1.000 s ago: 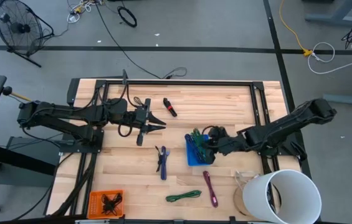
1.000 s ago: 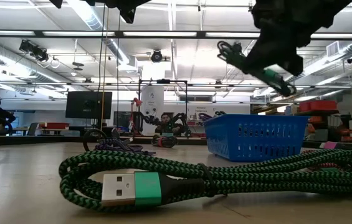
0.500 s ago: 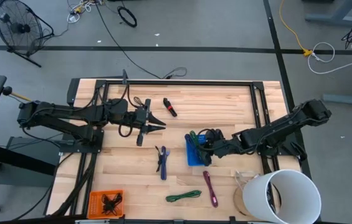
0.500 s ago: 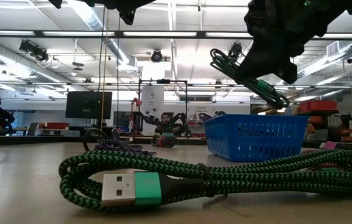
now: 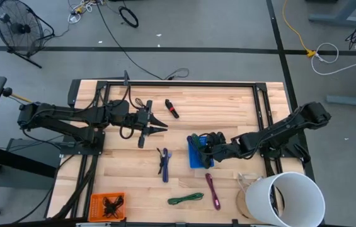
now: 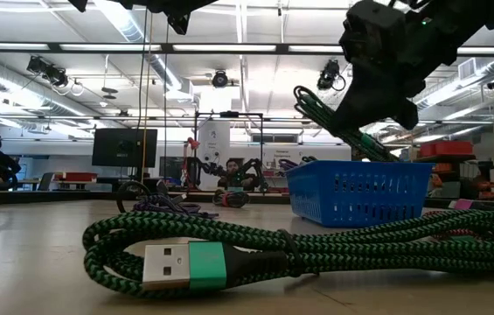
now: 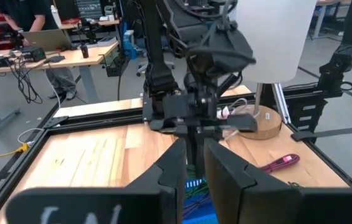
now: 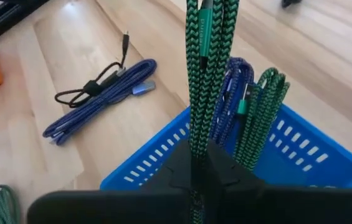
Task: Pick & Place USB Port
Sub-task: Put the black and green charger cable into the blue bin, then put the black charger cable into the orange bin
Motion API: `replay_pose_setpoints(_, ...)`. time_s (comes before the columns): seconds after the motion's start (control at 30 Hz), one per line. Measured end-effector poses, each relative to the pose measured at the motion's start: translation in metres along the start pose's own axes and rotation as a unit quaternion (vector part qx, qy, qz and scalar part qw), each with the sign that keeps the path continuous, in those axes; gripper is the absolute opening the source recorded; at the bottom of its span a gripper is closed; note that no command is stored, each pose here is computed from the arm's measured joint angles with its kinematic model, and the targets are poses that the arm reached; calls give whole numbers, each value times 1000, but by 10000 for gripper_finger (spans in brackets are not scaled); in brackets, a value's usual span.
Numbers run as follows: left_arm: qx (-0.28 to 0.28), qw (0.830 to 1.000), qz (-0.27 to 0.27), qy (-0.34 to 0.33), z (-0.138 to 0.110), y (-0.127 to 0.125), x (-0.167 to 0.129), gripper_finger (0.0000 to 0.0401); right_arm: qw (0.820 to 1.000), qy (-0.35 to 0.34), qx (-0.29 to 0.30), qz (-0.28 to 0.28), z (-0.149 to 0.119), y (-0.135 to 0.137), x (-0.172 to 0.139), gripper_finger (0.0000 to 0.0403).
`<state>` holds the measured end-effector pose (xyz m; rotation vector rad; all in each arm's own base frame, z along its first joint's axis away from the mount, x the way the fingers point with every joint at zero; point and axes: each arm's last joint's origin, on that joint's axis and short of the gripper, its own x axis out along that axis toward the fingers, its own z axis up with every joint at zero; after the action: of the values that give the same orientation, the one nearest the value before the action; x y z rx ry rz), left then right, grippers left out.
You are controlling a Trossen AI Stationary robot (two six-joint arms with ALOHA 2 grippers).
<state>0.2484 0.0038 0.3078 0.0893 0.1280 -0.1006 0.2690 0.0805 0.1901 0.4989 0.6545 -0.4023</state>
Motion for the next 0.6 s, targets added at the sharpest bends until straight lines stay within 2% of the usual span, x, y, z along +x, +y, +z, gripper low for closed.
replay_pose_setpoints(0.27, 0, 1000, 0, 1, 0, 0, 0, 62, 1000, 2, 7, -3, -2, 0, 10, 15)
replay_pose_setpoints(0.6, 0, 1000, 0, 3, 0, 0, 0, 62, 1000, -1, 7, -5, -2, 0, 10, 110)
